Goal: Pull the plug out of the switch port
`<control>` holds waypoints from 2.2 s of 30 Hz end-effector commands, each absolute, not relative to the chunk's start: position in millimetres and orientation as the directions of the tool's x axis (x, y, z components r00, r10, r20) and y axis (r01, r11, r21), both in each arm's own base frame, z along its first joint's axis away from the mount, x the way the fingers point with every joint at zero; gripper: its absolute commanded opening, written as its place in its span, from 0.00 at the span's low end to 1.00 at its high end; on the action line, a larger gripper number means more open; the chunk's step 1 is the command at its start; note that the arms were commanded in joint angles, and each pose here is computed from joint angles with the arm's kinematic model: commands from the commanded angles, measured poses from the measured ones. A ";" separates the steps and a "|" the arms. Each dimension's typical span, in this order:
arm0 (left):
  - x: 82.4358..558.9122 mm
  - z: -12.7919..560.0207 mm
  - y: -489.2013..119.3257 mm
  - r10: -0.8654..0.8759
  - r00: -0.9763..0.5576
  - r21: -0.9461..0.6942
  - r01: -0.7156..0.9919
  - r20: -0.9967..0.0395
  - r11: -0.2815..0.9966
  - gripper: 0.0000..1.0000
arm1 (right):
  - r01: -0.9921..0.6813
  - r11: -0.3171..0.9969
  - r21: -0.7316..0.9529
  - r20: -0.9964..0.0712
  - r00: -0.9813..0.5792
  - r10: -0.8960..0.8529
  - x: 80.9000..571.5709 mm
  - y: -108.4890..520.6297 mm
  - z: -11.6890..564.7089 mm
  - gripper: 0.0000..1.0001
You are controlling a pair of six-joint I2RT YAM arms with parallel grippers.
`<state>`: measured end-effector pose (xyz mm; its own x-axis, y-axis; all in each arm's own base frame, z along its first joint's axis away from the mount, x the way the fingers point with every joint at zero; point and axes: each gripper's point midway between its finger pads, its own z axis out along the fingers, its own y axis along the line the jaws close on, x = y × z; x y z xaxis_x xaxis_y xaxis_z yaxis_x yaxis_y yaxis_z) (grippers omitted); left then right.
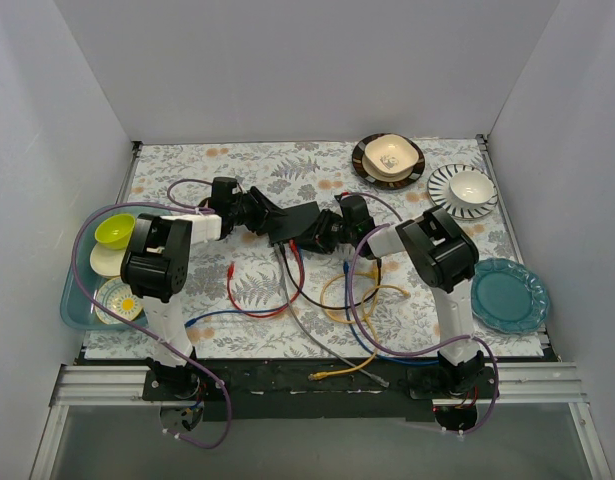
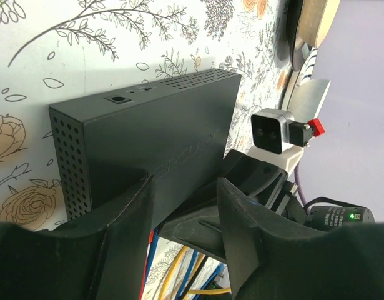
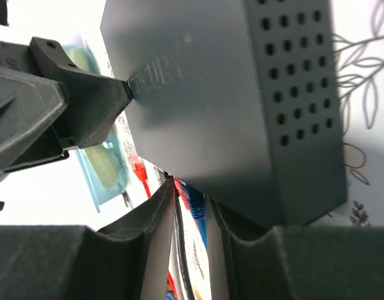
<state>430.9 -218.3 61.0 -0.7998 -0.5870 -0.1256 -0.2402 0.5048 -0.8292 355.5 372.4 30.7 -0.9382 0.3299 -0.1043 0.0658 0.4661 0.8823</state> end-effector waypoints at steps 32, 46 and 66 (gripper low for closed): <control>397.2 21.0 -228.9 -0.549 -0.835 -0.826 -0.336 0.039 0.452 0.41 | 0.065 0.645 0.762 -0.039 -0.989 0.145 255.5 311.7 -47.9 0.01; 344.9 50.3 -255.6 -0.442 -0.891 -0.804 -0.185 -0.105 0.565 0.41 | 0.040 0.643 0.765 -0.058 -0.990 0.131 268.8 309.2 -46.7 0.01; 306.0 54.5 -263.5 -0.398 -0.917 -0.845 -0.189 -0.030 0.500 0.41 | 0.050 0.685 0.727 0.008 -0.998 0.064 231.7 287.2 -67.4 0.01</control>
